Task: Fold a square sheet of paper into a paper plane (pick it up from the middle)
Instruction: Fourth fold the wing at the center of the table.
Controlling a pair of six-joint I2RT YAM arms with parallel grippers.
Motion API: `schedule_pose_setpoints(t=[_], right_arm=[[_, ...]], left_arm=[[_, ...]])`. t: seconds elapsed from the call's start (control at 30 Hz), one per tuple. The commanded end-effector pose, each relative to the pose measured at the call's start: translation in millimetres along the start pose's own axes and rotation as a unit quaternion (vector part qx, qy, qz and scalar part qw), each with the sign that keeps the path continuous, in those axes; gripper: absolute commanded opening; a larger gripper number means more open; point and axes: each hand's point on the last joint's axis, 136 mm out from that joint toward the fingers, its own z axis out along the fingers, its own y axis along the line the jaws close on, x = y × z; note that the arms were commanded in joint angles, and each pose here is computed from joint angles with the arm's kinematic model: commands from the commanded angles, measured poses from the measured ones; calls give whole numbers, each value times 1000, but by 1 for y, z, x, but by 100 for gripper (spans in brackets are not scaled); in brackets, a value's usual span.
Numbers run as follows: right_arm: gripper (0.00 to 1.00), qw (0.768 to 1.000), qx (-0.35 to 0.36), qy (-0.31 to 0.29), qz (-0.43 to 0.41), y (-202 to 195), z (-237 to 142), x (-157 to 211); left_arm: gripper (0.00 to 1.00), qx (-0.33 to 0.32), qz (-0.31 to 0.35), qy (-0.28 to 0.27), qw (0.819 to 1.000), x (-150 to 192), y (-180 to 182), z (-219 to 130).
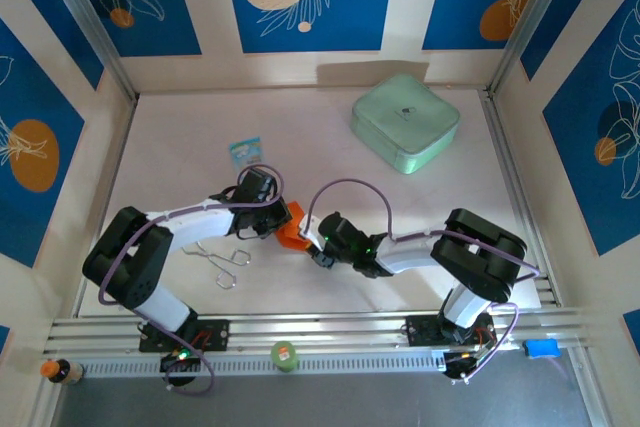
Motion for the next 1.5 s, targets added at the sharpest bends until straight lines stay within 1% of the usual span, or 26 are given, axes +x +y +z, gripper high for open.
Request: schedule_pose_setpoints(t=[0.0,0.13,0.37,0.43,0.53,0.57,0.63,0.73,0.77,0.9,1.0,1.13,1.27,1.47], right_arm=[[20,1000,13,1,-15,-2,-1,-7],[20,999,25,16,-17,-4,2,-2],[14,1000,9,16,-10,2,1,-3],[12,1000,7,16,-7,2,1,-4],[7,1000,4,19,0,3,2,-3],[6,1000,2,20,9,3,2,-2],[5,999,-4,22,28,2,2,0],[4,997,-28,26,72,2,3,2],[3,995,-39,24,90,3,3,1],[4,985,-70,23,153,4,4,4],[4,979,-80,27,188,5,6,7],[4,972,-76,22,223,0,5,10],[3,963,-81,28,255,-1,5,15],[3,945,-93,21,314,-6,4,16]], left_arm=[[0,5,-12,3,1000,2,2,0],[0,6,-12,3,1000,2,2,0],[0,3,-14,0,1000,0,3,-2],[0,3,-14,-1,1000,1,4,-2],[3,6,-14,-3,1000,0,3,-3],[7,7,-14,-6,1000,-1,3,-4],[25,10,-10,-13,1000,-3,1,-7],[43,15,-10,-34,999,-7,1,-15],[47,14,-11,-42,999,-9,2,-18],[55,11,-14,-65,998,-13,7,-30],[55,11,-16,-80,997,-16,9,-38],[53,10,-20,-91,996,-18,11,-43],[48,13,-21,-87,996,-17,10,-42],[35,16,-23,-80,996,-15,9,-39]])
